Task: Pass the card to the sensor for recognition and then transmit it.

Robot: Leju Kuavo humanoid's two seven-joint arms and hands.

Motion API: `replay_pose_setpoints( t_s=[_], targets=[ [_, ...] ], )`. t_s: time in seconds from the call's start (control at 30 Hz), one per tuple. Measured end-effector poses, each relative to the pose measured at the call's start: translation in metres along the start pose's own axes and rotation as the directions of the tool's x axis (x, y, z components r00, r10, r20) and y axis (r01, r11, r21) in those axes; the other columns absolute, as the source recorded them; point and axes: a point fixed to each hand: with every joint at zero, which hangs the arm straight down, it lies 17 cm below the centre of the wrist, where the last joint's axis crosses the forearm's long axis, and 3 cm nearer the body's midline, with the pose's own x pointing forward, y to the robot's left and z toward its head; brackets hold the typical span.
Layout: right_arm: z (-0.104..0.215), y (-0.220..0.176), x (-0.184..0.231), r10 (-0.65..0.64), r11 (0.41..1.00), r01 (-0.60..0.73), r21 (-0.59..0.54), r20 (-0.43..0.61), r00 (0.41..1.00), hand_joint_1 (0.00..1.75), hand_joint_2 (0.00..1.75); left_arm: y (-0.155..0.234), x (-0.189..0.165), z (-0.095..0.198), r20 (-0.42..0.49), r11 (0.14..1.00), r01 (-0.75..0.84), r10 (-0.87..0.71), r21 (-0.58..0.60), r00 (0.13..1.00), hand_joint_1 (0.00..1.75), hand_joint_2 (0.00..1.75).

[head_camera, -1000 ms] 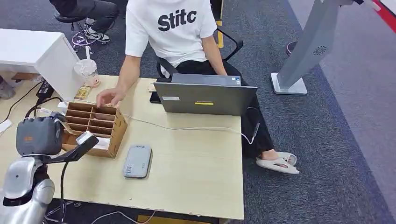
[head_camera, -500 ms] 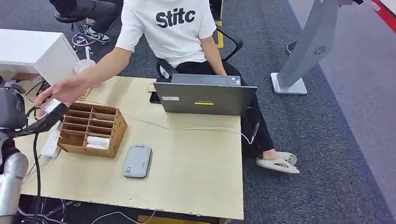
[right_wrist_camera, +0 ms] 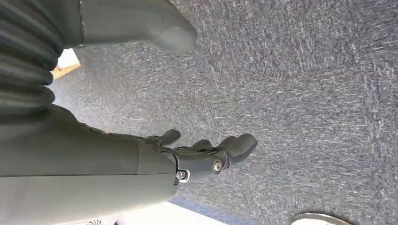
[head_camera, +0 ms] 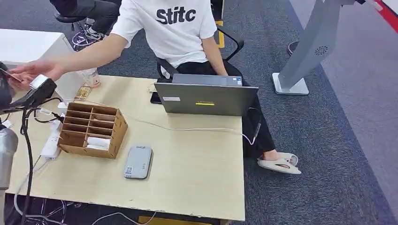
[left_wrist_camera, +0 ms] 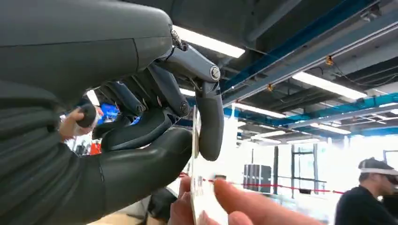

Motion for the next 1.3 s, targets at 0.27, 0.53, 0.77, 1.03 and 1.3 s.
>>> replay_pose_setpoints(
  t_s=[0.27,0.53,0.77,1.03,1.3],
  targets=[
    [0.0,0.0,0.0,0.006,1.0,-0.006,0.0,0.001,1.0,0.0,1.75,0.007,0.022,-0.001,0.013,0.996,-0.088,0.088,0.013,0.996,0.0,1.75],
    [0.0,0.001,0.0,0.008,1.0,-0.008,0.005,0.003,1.0,0.0,1.75,0.026,0.061,0.014,0.07,0.959,-0.273,0.268,0.072,0.961,0.0,1.75],
    [0.001,0.001,-0.007,-0.02,1.0,0.02,-0.003,-0.029,0.999,0.0,1.75,0.041,0.086,0.128,0.214,0.851,-0.501,0.466,0.157,0.859,0.0,1.75],
    [0.002,-0.001,-0.021,-0.069,0.997,0.067,-0.026,-0.071,0.995,0.0,1.75,0.069,0.054,0.281,0.199,0.691,-0.698,0.669,0.19,0.716,0.0,1.75],
    [0.001,-0.005,-0.017,-0.095,0.994,0.094,-0.047,-0.031,0.995,0.0,1.75,0.074,-0.102,0.365,-0.131,0.548,-0.684,0.817,0.481,0.562,0.0,1.75]
  ],
)
